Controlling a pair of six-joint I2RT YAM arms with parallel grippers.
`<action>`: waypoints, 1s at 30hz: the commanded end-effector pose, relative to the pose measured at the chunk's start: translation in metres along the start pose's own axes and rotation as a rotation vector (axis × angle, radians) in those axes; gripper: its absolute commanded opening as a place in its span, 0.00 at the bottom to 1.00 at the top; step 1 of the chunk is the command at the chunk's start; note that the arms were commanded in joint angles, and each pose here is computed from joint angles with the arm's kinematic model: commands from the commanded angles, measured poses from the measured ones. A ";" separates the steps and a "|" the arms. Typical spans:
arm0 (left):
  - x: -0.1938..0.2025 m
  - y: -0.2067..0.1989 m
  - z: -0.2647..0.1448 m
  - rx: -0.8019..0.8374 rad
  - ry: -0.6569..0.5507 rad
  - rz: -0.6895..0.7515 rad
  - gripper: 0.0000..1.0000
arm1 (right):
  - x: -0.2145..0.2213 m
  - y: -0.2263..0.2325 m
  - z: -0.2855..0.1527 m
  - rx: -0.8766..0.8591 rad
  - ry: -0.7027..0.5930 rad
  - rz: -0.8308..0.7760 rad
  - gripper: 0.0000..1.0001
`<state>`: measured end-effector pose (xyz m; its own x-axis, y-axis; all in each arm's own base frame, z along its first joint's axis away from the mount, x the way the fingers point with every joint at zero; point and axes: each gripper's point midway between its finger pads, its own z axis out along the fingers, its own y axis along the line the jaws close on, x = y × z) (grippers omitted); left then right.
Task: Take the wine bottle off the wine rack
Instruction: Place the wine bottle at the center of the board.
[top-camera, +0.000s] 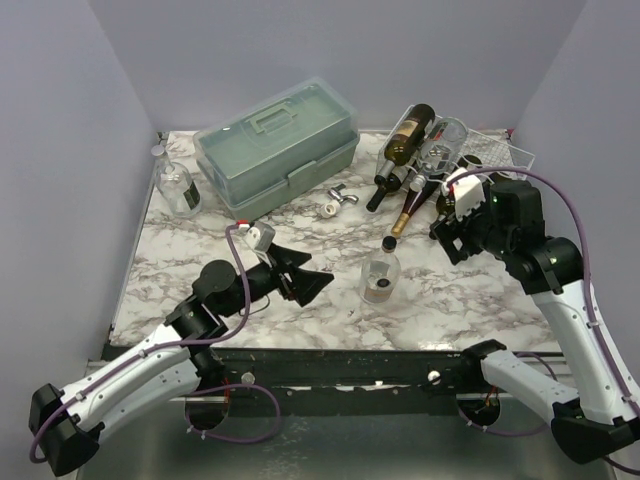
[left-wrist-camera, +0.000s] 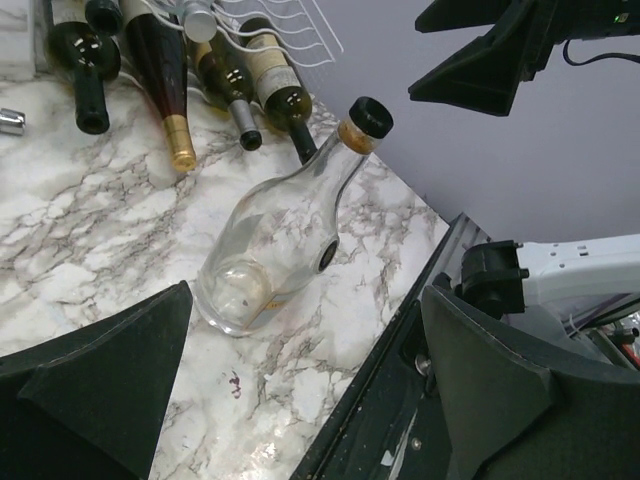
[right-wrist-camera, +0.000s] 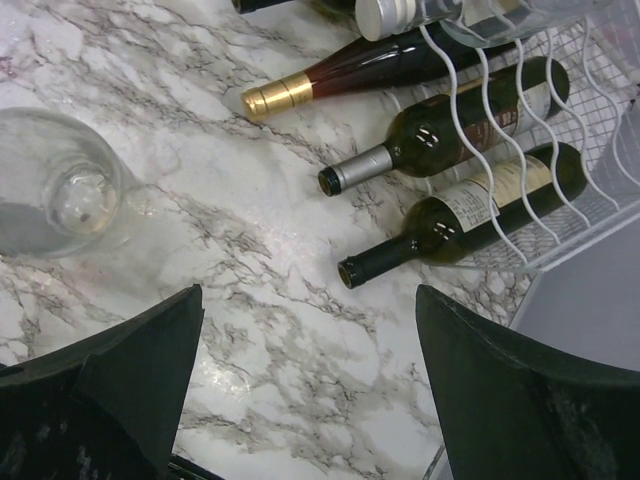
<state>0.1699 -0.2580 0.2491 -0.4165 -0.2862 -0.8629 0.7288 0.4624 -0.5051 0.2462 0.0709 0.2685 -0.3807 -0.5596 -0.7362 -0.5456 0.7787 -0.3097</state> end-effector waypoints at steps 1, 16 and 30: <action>-0.014 0.002 -0.007 -0.037 -0.018 0.068 0.99 | -0.009 -0.023 -0.014 0.110 -0.019 -0.035 0.90; -0.021 -0.019 -0.009 0.025 -0.023 0.258 0.98 | -0.032 -0.039 -0.034 0.179 -0.090 -0.029 0.89; -0.020 -0.006 -0.027 -0.017 -0.078 0.395 0.98 | -0.054 -0.041 -0.043 0.212 -0.231 0.102 0.89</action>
<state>0.1538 -0.2443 0.2758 -0.0951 -0.1542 -0.9834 0.8452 0.5094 -0.1616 0.2511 0.0564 0.3322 -0.2672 -0.4845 -0.8330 -0.3916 0.8444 -0.3655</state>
